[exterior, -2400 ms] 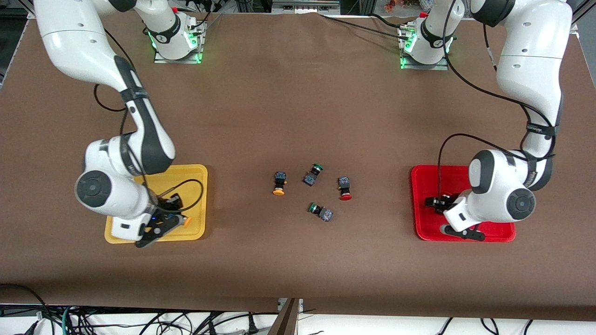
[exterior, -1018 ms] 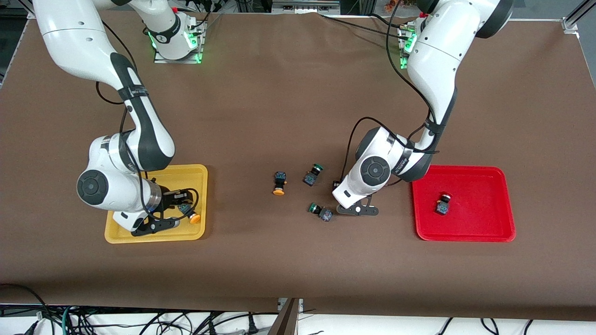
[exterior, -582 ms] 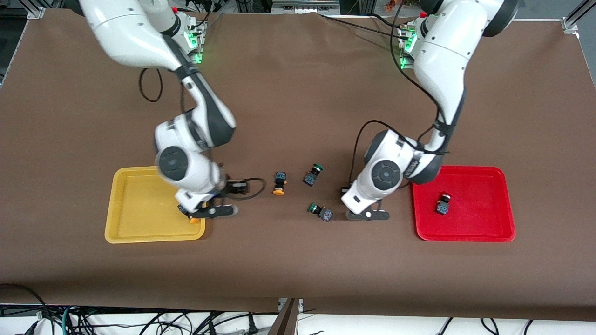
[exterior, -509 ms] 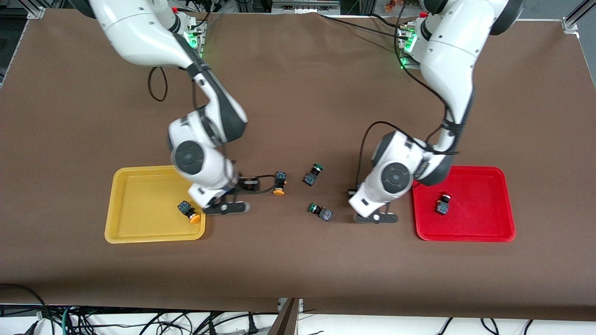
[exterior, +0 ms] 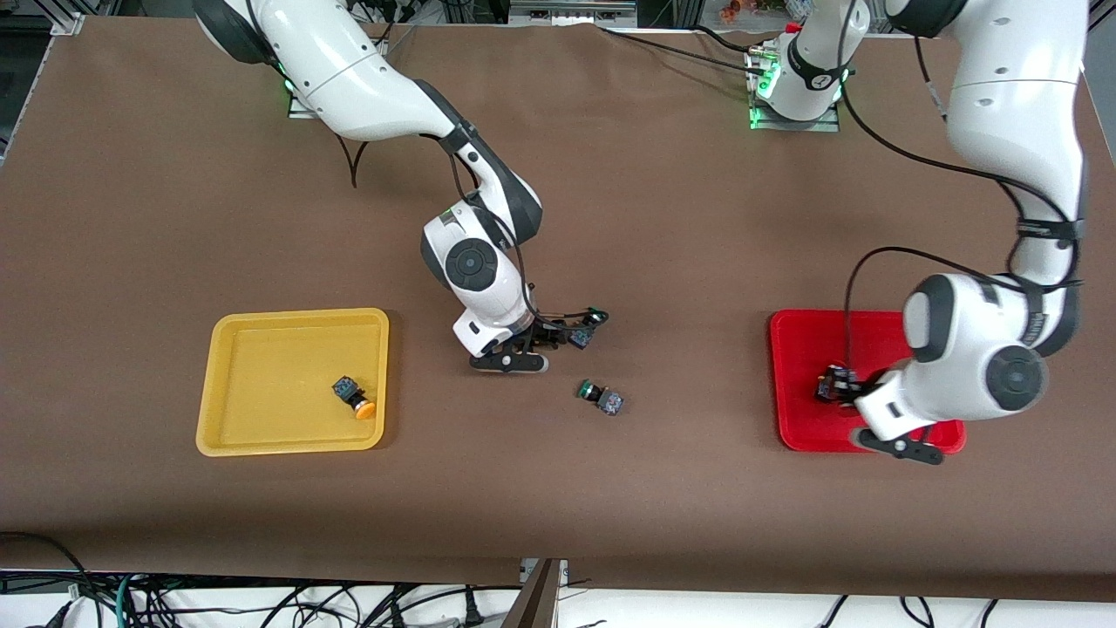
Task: Place red and yellow buttons in trays
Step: 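Grasp another yellow button with the right gripper while the left gripper releases red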
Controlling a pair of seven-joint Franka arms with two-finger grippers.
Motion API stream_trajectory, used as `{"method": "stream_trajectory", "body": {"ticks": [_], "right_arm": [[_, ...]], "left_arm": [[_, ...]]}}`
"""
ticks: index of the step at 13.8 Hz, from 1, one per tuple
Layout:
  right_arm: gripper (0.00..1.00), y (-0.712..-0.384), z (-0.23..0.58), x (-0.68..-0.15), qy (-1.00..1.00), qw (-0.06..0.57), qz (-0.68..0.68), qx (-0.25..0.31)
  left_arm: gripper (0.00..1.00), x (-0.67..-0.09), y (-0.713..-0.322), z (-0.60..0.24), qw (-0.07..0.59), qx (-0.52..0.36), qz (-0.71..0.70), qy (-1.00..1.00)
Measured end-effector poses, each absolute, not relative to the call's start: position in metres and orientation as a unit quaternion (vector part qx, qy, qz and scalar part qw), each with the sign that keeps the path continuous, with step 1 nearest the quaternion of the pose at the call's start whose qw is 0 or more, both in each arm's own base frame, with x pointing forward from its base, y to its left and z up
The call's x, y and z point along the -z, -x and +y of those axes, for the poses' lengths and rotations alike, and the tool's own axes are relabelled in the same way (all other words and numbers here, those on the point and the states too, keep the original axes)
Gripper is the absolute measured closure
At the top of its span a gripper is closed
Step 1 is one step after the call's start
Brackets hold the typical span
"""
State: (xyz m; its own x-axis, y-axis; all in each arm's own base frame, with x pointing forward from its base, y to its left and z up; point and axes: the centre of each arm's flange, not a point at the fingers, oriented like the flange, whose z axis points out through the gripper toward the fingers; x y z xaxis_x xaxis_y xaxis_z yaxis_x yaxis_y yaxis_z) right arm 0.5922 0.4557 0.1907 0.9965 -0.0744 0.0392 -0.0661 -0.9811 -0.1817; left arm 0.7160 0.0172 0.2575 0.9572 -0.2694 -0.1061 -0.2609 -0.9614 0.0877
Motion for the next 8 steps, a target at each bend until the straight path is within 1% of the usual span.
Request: {"method": "stream_trajectory", "body": {"ticks": [4,8], "right_arm": [[0.25,-0.597,0.445,-0.185,0.997,0.068,0.026,0.033],[0.26,-0.591,0.445,-0.179,0.998,0.046,0.024,0.027]], "left_arm": [[0.56,-0.235,-0.699,0.069,0.050,0.084,-0.153,-0.983],[0.56,-0.209,-0.684,0.121,0.060,0.088,-0.156,-0.982]]}}
